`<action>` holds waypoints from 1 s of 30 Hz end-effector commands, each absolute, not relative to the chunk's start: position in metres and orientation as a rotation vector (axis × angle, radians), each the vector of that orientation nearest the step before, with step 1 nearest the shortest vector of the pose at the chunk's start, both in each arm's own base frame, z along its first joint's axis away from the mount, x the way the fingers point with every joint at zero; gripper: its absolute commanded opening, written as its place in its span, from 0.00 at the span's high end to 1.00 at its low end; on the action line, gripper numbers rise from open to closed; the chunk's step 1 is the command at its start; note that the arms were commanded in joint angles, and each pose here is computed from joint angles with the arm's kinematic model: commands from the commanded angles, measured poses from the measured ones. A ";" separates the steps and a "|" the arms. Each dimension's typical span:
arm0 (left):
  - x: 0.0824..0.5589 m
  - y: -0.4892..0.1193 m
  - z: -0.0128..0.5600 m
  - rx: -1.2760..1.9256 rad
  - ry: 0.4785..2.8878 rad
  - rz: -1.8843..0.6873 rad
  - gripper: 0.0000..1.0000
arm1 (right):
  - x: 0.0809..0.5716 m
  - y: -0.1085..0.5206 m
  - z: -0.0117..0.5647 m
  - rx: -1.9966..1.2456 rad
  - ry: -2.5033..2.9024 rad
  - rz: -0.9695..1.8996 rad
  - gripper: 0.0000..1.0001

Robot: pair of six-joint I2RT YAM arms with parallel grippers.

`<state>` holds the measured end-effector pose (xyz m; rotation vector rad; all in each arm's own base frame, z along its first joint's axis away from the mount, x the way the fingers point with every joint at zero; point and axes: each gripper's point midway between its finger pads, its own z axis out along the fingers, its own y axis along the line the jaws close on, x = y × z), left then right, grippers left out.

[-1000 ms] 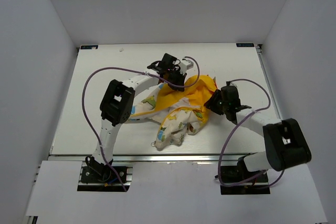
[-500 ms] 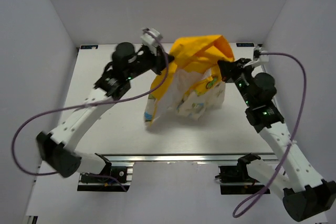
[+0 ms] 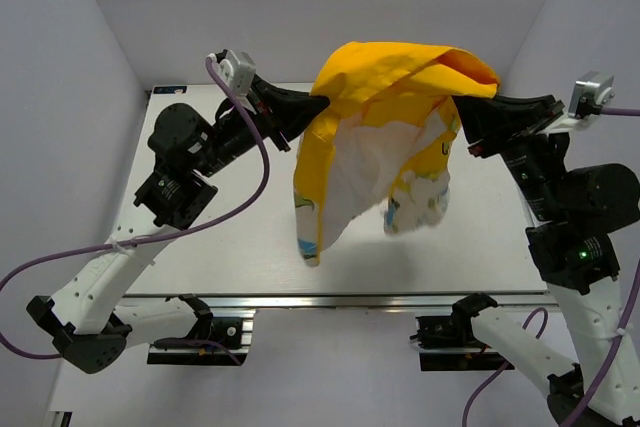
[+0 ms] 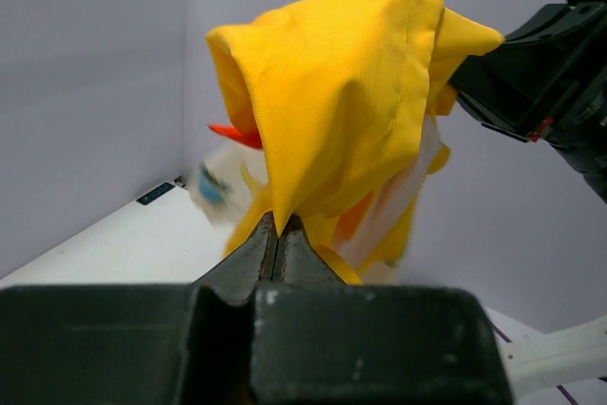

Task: Zip up the jacket

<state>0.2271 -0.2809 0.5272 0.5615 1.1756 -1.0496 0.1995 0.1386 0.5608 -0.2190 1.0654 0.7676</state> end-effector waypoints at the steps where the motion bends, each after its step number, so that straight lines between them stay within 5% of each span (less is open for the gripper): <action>1: 0.241 -0.261 0.550 0.394 1.170 -0.999 1.00 | 0.211 0.123 0.578 -0.155 1.048 0.678 1.00; 8: 0.306 -0.249 0.487 0.024 1.376 -0.805 1.00 | 0.292 0.142 0.510 -0.061 1.341 0.625 1.00; 16: 0.446 -0.258 0.312 -0.296 1.877 -0.339 1.00 | 0.431 0.186 0.316 0.060 1.852 0.478 1.00; 17: 0.464 -0.262 0.257 -0.277 1.999 -0.260 0.94 | 0.439 0.194 0.305 0.046 1.877 0.487 1.00; 19: 0.494 -0.263 0.245 -0.285 2.046 -0.292 0.51 | 0.463 0.205 0.251 0.032 2.007 0.449 1.00; 20: 0.505 -0.267 0.209 -0.266 2.121 -0.257 0.29 | 0.468 0.212 0.240 -0.004 2.043 0.449 0.83; 22: 0.519 -0.269 0.219 -0.249 2.133 -0.273 0.02 | 0.480 0.222 0.228 -0.049 2.122 0.446 0.54; 26: 0.516 -0.270 0.223 -0.211 2.117 -0.289 0.02 | 0.471 0.223 0.243 -0.093 2.078 0.467 0.11; 30: 0.478 -0.258 0.265 -0.170 2.016 -0.407 0.02 | 0.427 0.208 0.269 -0.089 2.025 0.500 0.11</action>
